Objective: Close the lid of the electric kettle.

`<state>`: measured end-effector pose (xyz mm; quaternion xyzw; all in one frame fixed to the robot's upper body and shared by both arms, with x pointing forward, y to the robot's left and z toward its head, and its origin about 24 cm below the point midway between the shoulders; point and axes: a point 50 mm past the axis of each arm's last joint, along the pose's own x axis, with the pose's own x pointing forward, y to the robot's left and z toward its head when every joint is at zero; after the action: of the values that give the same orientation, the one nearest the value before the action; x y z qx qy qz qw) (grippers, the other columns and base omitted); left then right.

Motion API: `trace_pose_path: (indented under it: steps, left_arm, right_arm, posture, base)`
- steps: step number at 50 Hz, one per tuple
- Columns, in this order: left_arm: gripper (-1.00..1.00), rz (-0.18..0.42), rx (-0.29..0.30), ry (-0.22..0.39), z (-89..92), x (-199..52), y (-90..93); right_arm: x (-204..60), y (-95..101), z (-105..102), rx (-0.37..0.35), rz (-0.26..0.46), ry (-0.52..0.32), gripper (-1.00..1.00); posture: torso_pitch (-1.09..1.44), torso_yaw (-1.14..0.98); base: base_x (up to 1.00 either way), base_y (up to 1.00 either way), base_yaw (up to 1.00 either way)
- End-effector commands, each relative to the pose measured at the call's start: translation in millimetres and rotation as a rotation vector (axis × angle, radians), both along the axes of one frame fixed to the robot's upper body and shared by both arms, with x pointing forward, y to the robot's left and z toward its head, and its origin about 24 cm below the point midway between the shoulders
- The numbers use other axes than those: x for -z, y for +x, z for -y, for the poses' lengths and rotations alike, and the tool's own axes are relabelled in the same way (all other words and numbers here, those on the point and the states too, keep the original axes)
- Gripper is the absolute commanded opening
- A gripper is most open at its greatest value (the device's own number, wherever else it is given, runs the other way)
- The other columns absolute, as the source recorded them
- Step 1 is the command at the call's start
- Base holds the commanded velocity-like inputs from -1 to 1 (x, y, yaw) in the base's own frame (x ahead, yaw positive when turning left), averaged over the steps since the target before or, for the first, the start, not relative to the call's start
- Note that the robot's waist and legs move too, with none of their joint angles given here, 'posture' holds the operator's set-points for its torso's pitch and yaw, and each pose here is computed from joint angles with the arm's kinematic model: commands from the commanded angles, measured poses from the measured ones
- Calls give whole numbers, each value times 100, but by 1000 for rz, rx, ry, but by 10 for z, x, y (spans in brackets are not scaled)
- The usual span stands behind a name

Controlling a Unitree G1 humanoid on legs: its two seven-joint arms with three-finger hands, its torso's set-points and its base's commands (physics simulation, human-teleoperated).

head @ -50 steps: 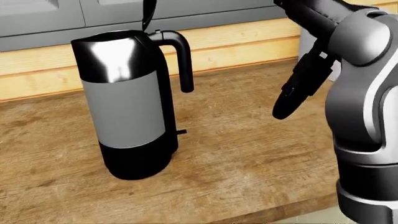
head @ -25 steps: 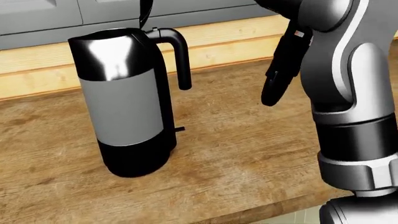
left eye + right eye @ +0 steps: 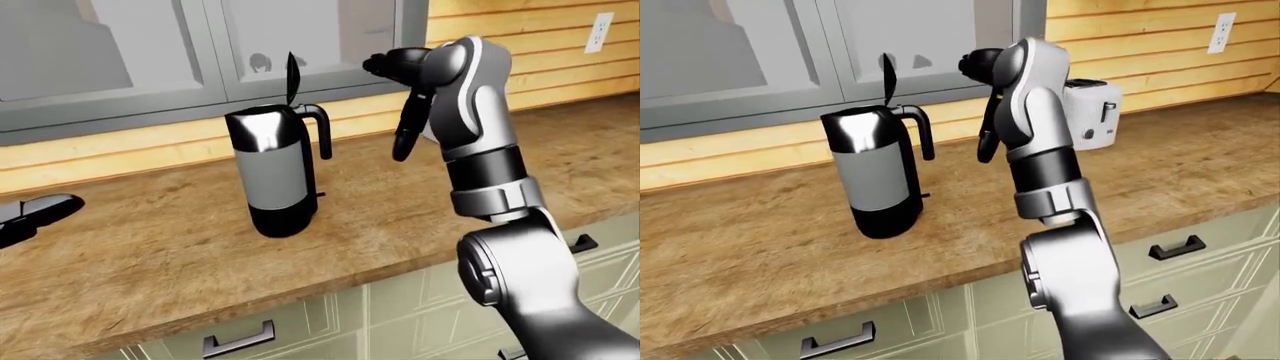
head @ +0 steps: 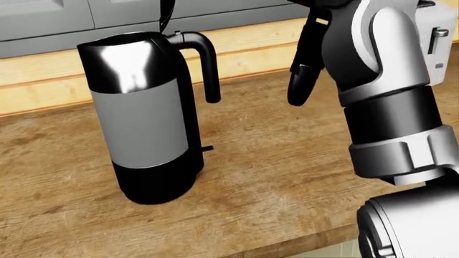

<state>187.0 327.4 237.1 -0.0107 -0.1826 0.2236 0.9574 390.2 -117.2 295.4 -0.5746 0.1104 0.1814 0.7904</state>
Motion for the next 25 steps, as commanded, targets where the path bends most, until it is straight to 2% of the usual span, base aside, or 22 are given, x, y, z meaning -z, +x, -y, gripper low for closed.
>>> trace_pose_path:
  steps: [1, 25]
  left_arm:
    - [100, 56, 5, 43, 33, -125, -25]
    - [100, 59, 9, 40, 36, -129, -14]
  right_arm:
    - [-220, -38, -50, -12, 91, -8, 100]
    - [-84, 129, -208, -14, 40, -30, 100]
  posture:
    - [-57, 0]
    - [-57, 0]
  base:
    - [0, 0, 0]
    - [0, 0, 0]
